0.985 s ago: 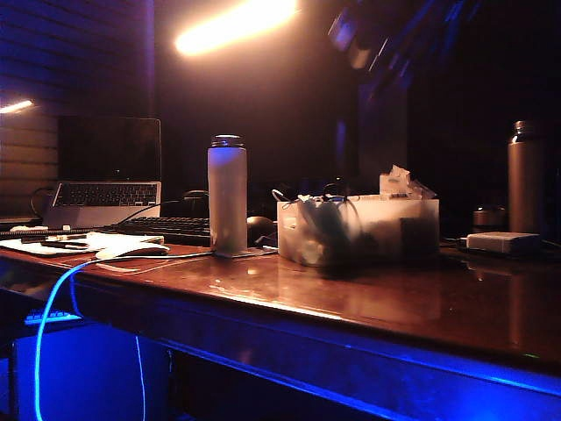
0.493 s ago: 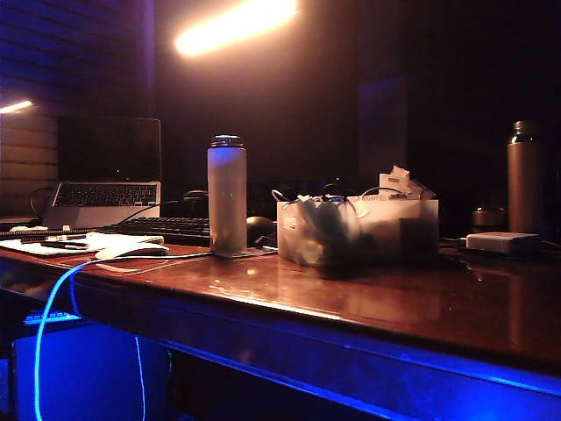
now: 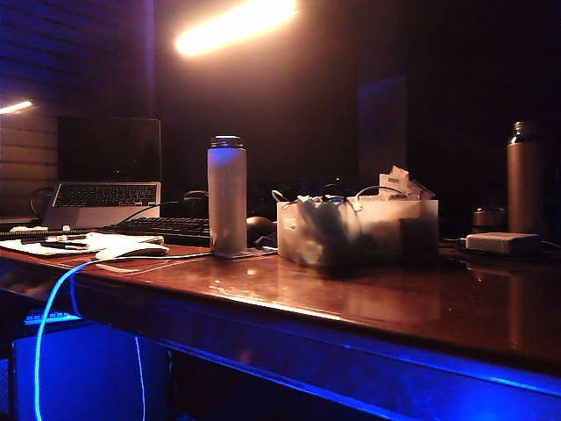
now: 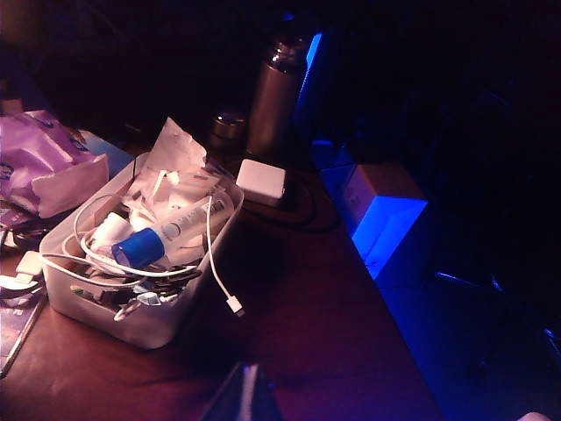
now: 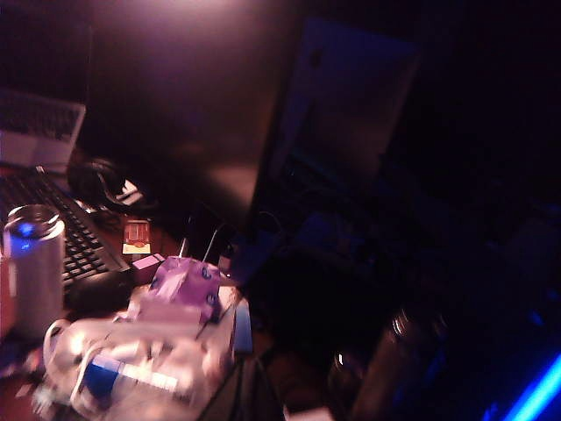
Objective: Pick up the liquid glue and place it into the translucent box.
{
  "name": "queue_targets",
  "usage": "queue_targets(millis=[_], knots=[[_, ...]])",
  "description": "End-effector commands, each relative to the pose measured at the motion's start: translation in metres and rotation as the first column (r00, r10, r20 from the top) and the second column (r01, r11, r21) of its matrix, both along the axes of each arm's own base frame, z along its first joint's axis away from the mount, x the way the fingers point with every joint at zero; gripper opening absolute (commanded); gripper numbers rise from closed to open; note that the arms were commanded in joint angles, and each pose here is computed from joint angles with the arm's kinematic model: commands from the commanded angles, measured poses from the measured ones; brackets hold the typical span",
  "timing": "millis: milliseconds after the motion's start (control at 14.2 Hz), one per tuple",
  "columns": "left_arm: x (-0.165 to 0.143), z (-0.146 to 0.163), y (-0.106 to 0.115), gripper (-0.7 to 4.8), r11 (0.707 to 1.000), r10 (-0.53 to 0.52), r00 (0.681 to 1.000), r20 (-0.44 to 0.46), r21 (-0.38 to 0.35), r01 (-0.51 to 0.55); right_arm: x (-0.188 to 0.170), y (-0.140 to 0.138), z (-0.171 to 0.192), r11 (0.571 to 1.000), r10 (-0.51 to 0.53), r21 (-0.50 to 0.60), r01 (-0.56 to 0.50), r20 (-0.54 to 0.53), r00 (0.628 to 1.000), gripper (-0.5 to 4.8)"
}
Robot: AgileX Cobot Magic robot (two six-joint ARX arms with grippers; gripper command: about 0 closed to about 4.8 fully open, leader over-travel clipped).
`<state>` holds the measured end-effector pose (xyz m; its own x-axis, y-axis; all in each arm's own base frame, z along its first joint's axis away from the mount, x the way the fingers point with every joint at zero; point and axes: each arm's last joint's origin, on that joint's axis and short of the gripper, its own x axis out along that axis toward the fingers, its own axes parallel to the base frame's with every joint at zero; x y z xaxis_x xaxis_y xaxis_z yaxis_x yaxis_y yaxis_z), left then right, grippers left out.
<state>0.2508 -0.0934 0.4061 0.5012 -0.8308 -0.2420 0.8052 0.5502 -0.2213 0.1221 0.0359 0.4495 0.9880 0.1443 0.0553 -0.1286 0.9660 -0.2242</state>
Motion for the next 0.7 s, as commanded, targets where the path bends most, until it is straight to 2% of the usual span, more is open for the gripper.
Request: queue_targets(millis=[70,211,422,633,704], knots=[[-0.002,0.001,0.001,-0.06,1.000,-0.010,1.000,0.003,0.011,0.010,-0.029,-0.010,-0.048,0.999,0.007,0.038,-0.007,0.003,1.000,0.00],[-0.003,-0.002,0.001,-0.06,0.999,-0.016,1.000,-0.010,0.029,0.016,-0.041,-0.013,-0.100,0.992,0.025,0.121,-0.023,-0.012,1.000,0.00],[-0.003,-0.002,0.001,-0.06,0.999,-0.015,1.000,-0.013,0.030,0.015,-0.044,-0.014,-0.179,0.987,0.040,0.157,-0.026,-0.087,0.995,0.00],[-0.003,-0.003,0.001,-0.06,0.999,-0.015,1.000,-0.018,0.031,0.016,-0.042,-0.013,-0.235,0.958,0.051,0.285,0.000,-0.170,0.984,0.00],[-0.003,-0.003,0.001,-0.06,0.999,-0.015,1.000,-0.018,0.031,0.016,-0.041,-0.013,-0.247,0.958,0.048,0.285,0.009,-0.190,0.981,0.00]])
